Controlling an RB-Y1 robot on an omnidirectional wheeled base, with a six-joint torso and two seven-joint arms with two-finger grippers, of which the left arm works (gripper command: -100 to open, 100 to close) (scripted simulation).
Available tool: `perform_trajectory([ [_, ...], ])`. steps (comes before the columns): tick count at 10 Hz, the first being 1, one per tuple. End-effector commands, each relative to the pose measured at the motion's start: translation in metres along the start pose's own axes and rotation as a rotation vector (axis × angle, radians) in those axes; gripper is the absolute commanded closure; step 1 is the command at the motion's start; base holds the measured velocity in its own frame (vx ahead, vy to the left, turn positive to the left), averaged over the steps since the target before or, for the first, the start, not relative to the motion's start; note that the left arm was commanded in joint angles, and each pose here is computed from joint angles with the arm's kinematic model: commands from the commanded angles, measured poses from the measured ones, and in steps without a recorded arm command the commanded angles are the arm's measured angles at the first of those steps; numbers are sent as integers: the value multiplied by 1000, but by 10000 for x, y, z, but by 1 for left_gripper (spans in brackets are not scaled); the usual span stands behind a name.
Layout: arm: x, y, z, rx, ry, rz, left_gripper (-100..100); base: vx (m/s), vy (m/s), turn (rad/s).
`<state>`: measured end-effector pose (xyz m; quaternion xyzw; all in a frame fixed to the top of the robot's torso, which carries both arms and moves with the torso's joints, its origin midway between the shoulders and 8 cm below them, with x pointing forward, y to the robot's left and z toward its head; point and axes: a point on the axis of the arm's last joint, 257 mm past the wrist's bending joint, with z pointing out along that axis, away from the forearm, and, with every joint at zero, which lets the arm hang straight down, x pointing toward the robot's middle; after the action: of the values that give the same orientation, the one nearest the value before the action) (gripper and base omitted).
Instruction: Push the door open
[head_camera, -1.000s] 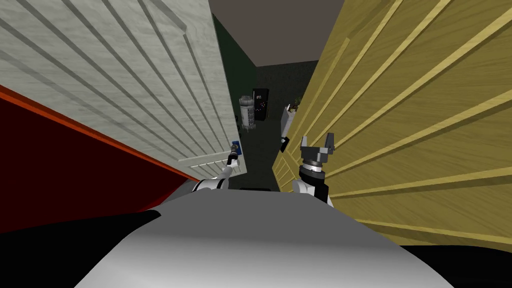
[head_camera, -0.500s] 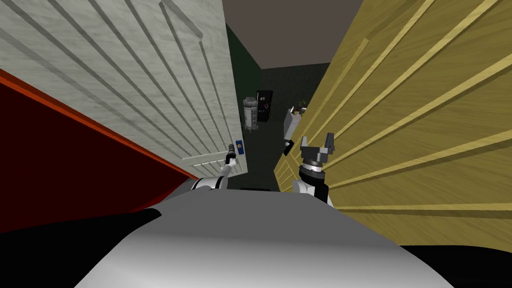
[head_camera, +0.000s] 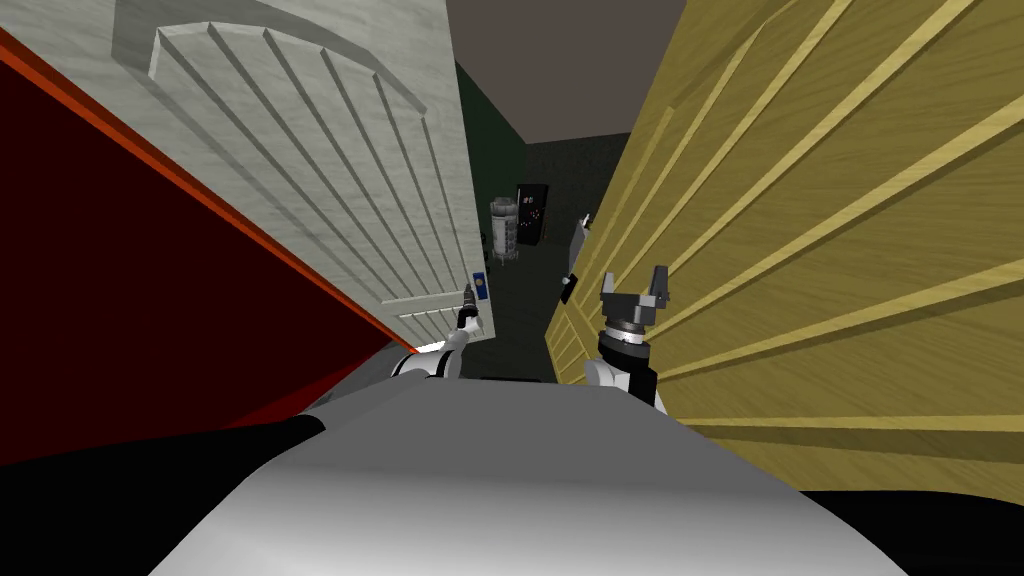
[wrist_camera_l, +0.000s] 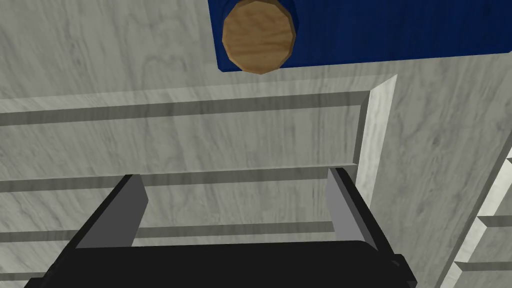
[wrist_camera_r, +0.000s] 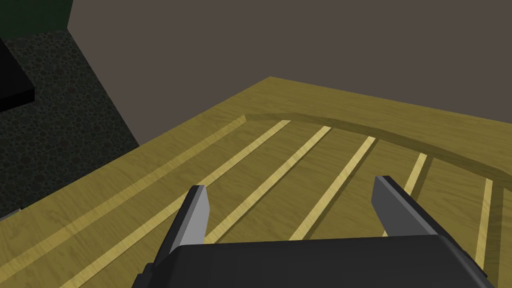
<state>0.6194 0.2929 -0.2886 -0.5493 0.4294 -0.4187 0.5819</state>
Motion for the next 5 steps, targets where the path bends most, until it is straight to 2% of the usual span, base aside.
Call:
perform_trajectory([
  [1,135,16,-46,-11,9,-16,-100,-165,-82,24],
  [2,261,42,-86,-20,18,-30,-100,-103,-83,26],
  [5,261,42,-86,-20,18,-30,-100,-12,-27,1],
])
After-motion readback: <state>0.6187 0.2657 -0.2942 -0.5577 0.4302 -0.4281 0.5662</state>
